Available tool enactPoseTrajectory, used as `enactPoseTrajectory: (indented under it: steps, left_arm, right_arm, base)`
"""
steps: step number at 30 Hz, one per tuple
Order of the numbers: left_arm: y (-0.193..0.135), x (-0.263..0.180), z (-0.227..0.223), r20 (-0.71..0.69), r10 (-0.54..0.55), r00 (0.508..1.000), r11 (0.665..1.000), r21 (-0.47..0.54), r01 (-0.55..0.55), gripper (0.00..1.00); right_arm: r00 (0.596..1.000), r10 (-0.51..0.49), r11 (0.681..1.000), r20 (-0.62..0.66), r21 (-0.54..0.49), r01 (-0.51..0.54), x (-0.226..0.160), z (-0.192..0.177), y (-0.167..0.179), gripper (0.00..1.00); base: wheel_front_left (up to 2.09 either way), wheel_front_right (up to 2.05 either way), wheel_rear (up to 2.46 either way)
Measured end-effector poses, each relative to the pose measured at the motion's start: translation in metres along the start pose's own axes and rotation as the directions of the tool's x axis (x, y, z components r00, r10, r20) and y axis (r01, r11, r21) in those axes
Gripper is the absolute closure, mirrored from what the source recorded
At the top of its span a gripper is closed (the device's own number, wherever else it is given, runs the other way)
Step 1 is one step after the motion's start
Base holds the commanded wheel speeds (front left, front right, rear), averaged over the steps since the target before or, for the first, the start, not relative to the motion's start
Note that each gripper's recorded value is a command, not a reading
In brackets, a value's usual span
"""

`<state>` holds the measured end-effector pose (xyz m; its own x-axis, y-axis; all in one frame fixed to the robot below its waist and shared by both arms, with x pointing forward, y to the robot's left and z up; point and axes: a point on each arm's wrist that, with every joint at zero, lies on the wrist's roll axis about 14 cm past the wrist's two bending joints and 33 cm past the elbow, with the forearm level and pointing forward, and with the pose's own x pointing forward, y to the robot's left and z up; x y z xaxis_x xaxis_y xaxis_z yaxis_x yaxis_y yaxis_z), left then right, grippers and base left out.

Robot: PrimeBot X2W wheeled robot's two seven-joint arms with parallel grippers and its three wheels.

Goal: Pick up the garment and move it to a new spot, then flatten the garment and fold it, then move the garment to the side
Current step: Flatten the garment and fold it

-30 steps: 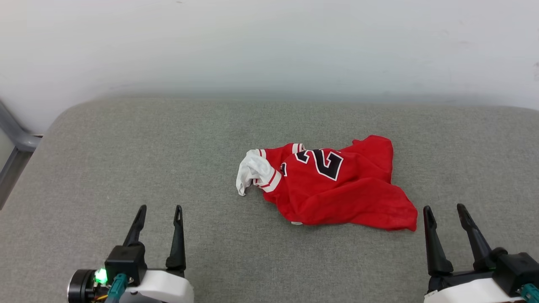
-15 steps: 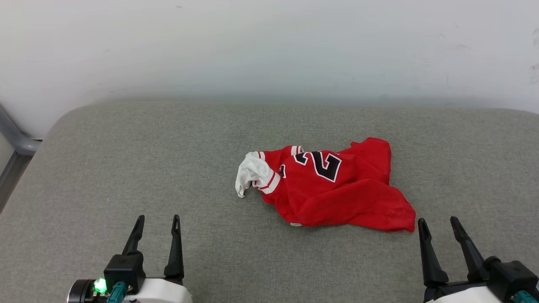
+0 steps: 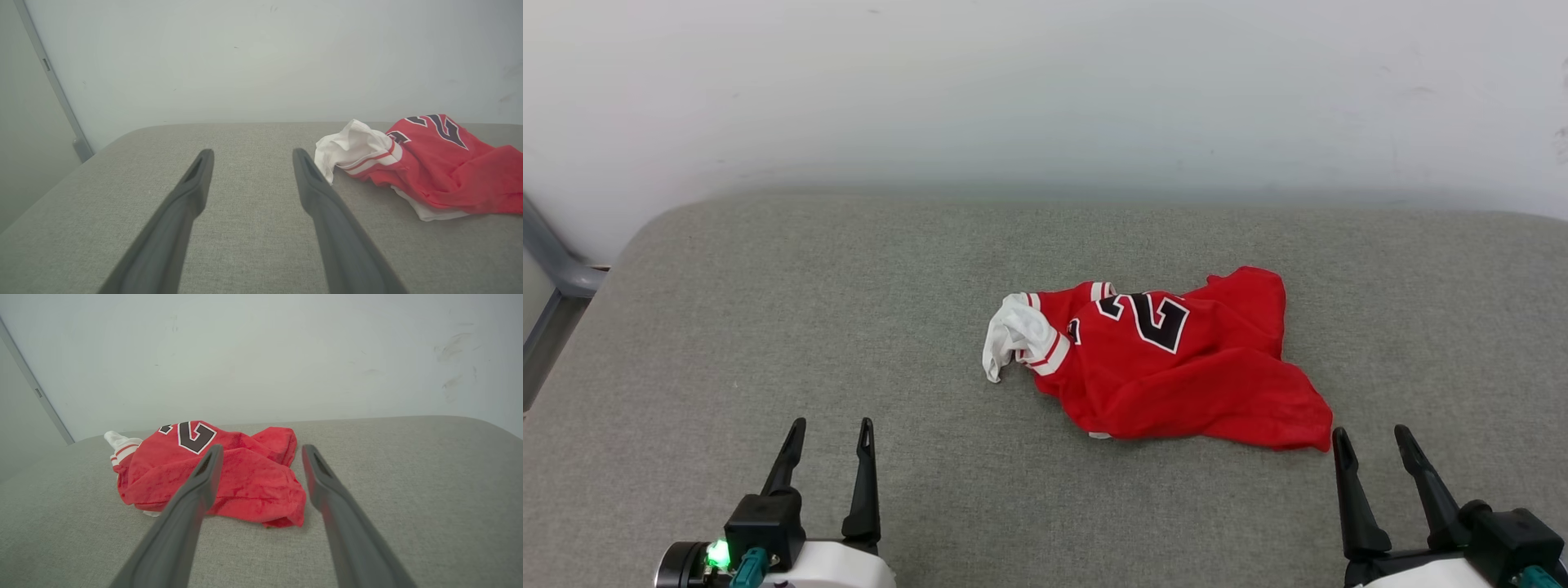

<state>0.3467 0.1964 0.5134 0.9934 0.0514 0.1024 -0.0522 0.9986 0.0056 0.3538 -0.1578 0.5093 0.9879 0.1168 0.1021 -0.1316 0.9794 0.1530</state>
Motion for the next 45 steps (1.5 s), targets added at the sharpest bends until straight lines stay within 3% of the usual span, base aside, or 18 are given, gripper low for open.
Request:
enactPoseTrajectory:
  steps: [11,17,22,25,29,32,34,36,38,45]
  left_arm:
    - [0.001,-0.001,-0.002,-0.005,0.004,1.0,1.0,-0.005,-0.004,0.0]
    - [0.001,0.002,-0.007,-0.019,0.004,1.0,1.0,-0.003,-0.004,0.0]
    - [0.001,0.012,-0.009,-0.024,0.003,1.0,1.0,-0.003,-0.003,0.0]
    - [0.001,0.018,-0.012,-0.03,0.008,1.0,1.0,-0.003,-0.008,0.0]
    - [0.003,0.023,-0.013,-0.032,0.014,0.999,1.0,-0.001,-0.014,0.0]
    - [0.005,0.026,-0.014,-0.035,0.02,0.999,1.0,0.0,-0.02,0.0]
    - [0.007,0.028,-0.015,-0.035,0.027,0.999,1.0,0.001,-0.026,0.0]
    - [0.009,0.03,-0.016,-0.038,0.031,0.999,1.0,0.002,-0.031,0.0]
    - [0.01,0.032,-0.016,-0.038,0.036,0.999,0.999,0.004,-0.035,0.0]
    - [0.016,0.041,-0.021,-0.046,0.055,0.997,0.998,0.008,-0.054,0.0]
  right_arm:
    - [0.999,-0.001,1.0,0.036,-0.019,0.002,0.009,0.011,-0.002,0.0]
    - [0.98,0.034,0.994,0.198,-0.109,-0.012,0.048,0.065,0.001,0.0]
    - [0.935,0.123,0.975,0.333,-0.218,-0.051,0.091,0.121,0.002,0.0]
    - [0.918,0.185,0.961,0.35,-0.262,-0.094,0.116,0.136,0.005,0.0]
    - [0.936,0.26,0.936,0.237,-0.299,-0.185,0.151,0.125,0.012,0.0]
    - [0.952,0.303,0.912,0.033,-0.299,-0.28,0.172,0.096,0.021,0.0]
    - [0.94,0.318,0.898,-0.124,-0.28,-0.341,0.179,0.071,0.024,0.0]
    - [0.895,0.327,0.877,-0.305,-0.254,-0.407,0.178,0.041,0.028,0.0]
    - [0.823,0.314,0.855,-0.474,-0.234,-0.462,0.172,0.012,0.027,0.0]
    - [0.517,0.19,0.823,-0.835,-0.152,-0.547,0.144,-0.065,0.008,0.0]
  base:
    - [0.0,0.0,0.0]
    - [0.0,0.0,0.0]
    - [0.0,0.0,0.0]
    - [0.0,0.0,0.0]
    - [0.0,0.0,0.0]
    - [0.0,0.0,0.0]
    - [0.0,0.0,0.0]
    - [0.0,0.0,0.0]
    - [0.0,0.0,0.0]
    - [0.0,0.0,0.0]
